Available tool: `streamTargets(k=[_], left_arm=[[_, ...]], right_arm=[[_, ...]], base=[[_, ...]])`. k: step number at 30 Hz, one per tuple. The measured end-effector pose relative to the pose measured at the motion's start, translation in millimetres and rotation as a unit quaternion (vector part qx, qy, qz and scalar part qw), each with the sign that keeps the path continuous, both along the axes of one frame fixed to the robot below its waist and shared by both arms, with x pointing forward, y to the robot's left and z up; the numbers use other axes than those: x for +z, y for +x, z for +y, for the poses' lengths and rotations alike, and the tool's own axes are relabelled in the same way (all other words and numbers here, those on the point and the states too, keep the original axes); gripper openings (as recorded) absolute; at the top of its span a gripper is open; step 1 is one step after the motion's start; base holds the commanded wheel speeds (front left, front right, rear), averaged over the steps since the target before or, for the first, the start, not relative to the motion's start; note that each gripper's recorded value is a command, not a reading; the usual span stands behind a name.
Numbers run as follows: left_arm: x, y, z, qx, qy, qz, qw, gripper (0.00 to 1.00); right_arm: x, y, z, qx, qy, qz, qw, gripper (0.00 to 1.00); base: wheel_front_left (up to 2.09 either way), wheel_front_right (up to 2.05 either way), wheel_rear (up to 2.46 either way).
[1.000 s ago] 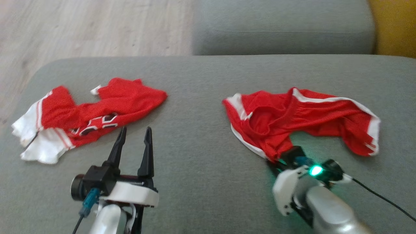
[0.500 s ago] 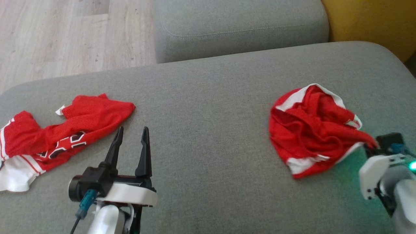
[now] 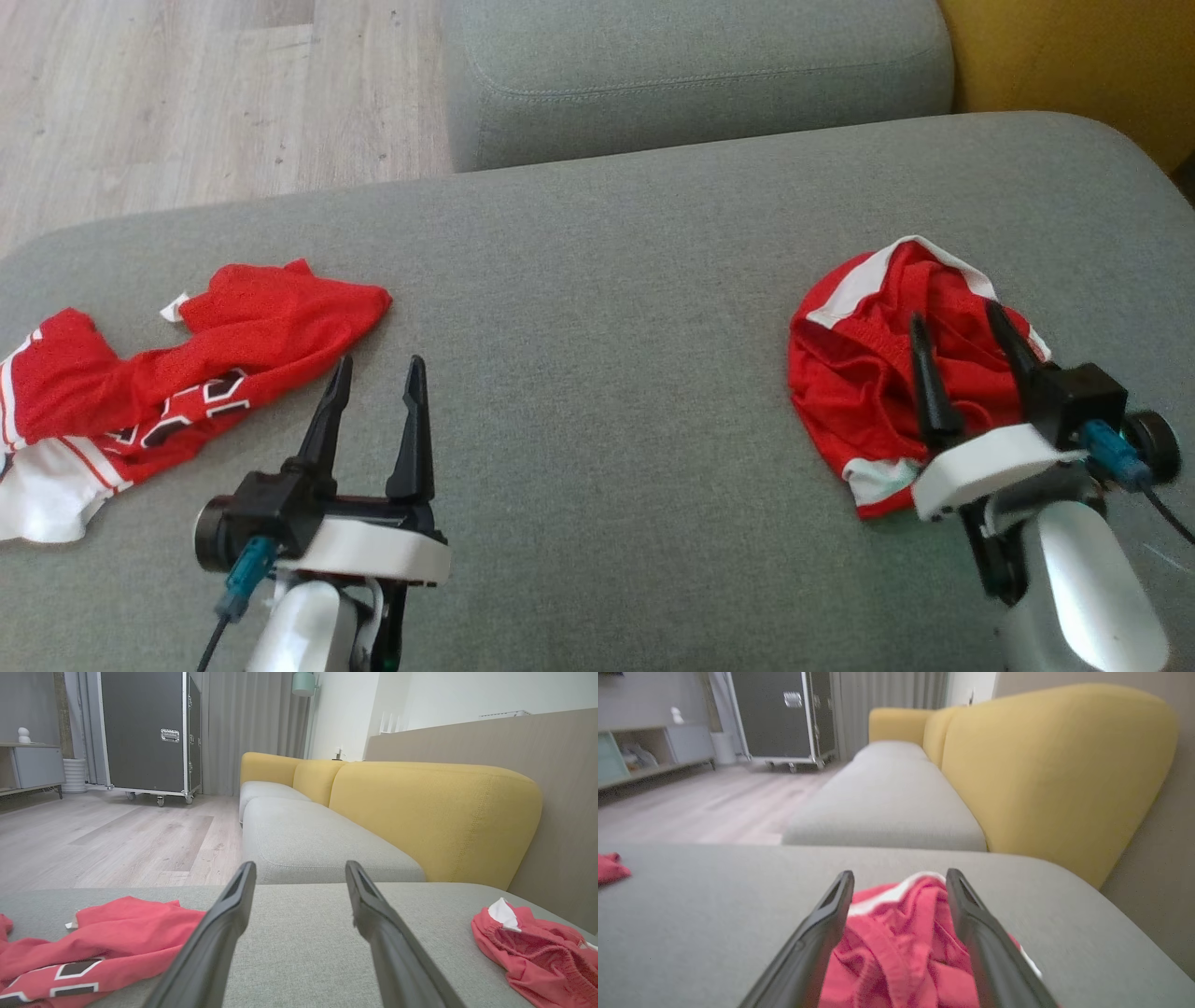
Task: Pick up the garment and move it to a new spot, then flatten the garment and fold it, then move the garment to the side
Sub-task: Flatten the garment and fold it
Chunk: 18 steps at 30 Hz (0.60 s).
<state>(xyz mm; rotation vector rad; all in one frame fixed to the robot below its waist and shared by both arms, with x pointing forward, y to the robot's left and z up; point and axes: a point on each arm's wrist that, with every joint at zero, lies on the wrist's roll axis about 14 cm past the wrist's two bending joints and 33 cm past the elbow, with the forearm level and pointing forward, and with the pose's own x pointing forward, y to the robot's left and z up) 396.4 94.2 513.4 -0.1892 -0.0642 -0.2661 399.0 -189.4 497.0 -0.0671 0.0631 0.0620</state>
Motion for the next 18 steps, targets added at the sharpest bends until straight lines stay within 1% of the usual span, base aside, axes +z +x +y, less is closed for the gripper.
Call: streamTargets(k=[3,5,7,10,13,16,18], left_arm=[[0,0,1,0.001,0.000,0.000,1.000,1.00],[1,-1,2,0.002,0.000,-0.001,1.000,1.00],[1,-2,3,0.004,0.000,-0.002,1.000,1.00],[0,-4,4,0.004,0.006,-0.001,1.000,1.00],[0,-5,5,0.006,0.006,0.000,1.000,1.00],[-1,-5,6,0.005,0.008,0.000,1.000,1.00],[-2,-4,6,0.004,0.009,0.001,1.000,1.00]], right_arm=[[27,2,15,0.018,0.027,-0.065,0.997,1.00],[32,0,18,0.020,0.042,-0.082,0.996,1.00],[27,-5,19,0.020,0.048,-0.080,0.995,1.00],[8,-15,20,0.017,0.067,-0.056,0.996,1.00],[-1,-19,20,0.012,0.077,-0.045,0.996,1.00],[-5,-19,10,-0.003,0.079,-0.039,0.996,1.00],[-15,-21,1,-0.019,0.081,-0.026,0.996,1.00]], base=[[0.00,0.00,0.00],[0.00,0.00,0.00],[0.00,0.00,0.00],[0.00,0.00,0.00],[0.00,0.00,0.00],[0.00,0.00,0.00],[0.00,0.00,0.00]])
